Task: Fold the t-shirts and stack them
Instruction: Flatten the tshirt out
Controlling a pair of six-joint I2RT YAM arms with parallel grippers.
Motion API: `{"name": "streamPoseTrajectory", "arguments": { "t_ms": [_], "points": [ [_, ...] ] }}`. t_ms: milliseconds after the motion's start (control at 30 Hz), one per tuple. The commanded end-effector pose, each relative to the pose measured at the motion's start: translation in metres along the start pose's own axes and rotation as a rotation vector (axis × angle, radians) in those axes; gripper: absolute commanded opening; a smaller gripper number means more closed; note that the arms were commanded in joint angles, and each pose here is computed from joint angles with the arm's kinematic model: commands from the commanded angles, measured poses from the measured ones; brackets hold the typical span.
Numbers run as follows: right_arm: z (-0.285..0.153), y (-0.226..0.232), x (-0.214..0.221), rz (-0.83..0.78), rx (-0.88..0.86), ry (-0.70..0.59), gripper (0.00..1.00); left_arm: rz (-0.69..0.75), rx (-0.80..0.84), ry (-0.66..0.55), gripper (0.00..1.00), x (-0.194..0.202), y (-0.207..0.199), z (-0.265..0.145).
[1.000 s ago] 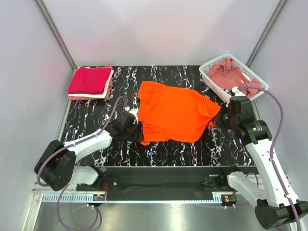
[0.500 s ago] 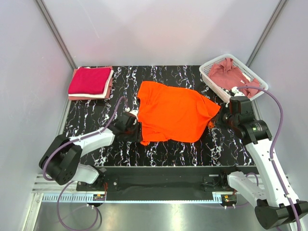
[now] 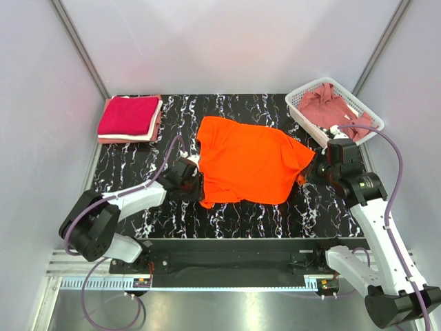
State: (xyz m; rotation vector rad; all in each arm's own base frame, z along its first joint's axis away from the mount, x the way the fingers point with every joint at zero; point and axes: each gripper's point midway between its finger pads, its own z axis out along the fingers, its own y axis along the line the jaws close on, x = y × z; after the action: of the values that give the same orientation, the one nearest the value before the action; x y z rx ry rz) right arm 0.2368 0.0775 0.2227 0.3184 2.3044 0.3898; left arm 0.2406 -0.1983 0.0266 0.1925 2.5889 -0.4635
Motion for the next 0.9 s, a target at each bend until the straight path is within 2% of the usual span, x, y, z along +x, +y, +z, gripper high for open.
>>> {"name": "streamPoseTrajectory", "arguments": {
  "t_ms": [0, 67, 167, 233, 333, 367, 533, 567, 633, 667, 700, 733, 833, 867],
  "points": [
    [0.002, 0.006, -0.007, 0.008, -0.027, -0.027, 0.0, 0.011, 0.004, -0.069, 0.4, -0.024, -0.006, 0.001],
    [0.002, 0.005, -0.006, 0.008, -0.027, -0.024, 0.0, 0.012, 0.0, -0.07, 0.37, -0.025, -0.005, 0.001],
    [0.003, 0.005, -0.007, 0.008, -0.025, -0.026, 0.0, 0.013, 0.002, -0.071, 0.25, -0.025, -0.006, 0.0],
    [0.005, 0.003, -0.006, 0.006, -0.014, -0.026, 0.0, 0.014, 0.002, -0.069, 0.11, -0.026, -0.006, -0.003],
    [0.011, -0.01, -0.004, 0.027, 0.049, -0.038, 0.0, 0.026, 0.01, -0.088, 0.0, -0.035, -0.011, -0.013],
    [0.012, -0.015, -0.004, 0.034, 0.074, -0.044, 0.0, 0.037, -0.001, -0.078, 0.0, -0.034, -0.009, -0.017],
    [0.011, -0.029, -0.011, 0.043, 0.165, -0.071, 0.0, 0.114, -0.06, -0.191, 0.0, -0.074, -0.012, -0.071],
    [0.001, -0.023, -0.03, 0.045, 0.164, -0.119, 0.0, 0.122, -0.052, -0.274, 0.0, -0.098, -0.02, -0.097],
    [-0.015, -0.023, -0.054, 0.045, 0.197, -0.189, 0.0, 0.155, -0.116, -0.345, 0.0, -0.117, -0.013, -0.128],
    [-0.032, -0.015, -0.081, 0.043, 0.201, -0.264, 0.0, 0.158, -0.139, -0.455, 0.0, -0.144, -0.016, -0.163],
    [-0.042, -0.012, -0.096, 0.041, 0.205, -0.304, 0.0, 0.171, -0.157, -0.504, 0.0, -0.156, -0.016, -0.181],
    [-0.061, -0.005, -0.122, 0.03, 0.211, -0.37, 0.0, 0.194, -0.195, -0.6, 0.0, -0.178, -0.015, -0.219],
    [-0.093, 0.005, -0.158, 0.0, 0.209, -0.47, 0.0, 0.251, -0.255, -0.739, 0.0, -0.206, -0.013, -0.277],
    [-0.119, 0.01, -0.179, -0.008, 0.206, -0.551, 0.0, 0.23, -0.266, -0.838, 0.0, -0.22, -0.014, -0.317]
  ]
}}
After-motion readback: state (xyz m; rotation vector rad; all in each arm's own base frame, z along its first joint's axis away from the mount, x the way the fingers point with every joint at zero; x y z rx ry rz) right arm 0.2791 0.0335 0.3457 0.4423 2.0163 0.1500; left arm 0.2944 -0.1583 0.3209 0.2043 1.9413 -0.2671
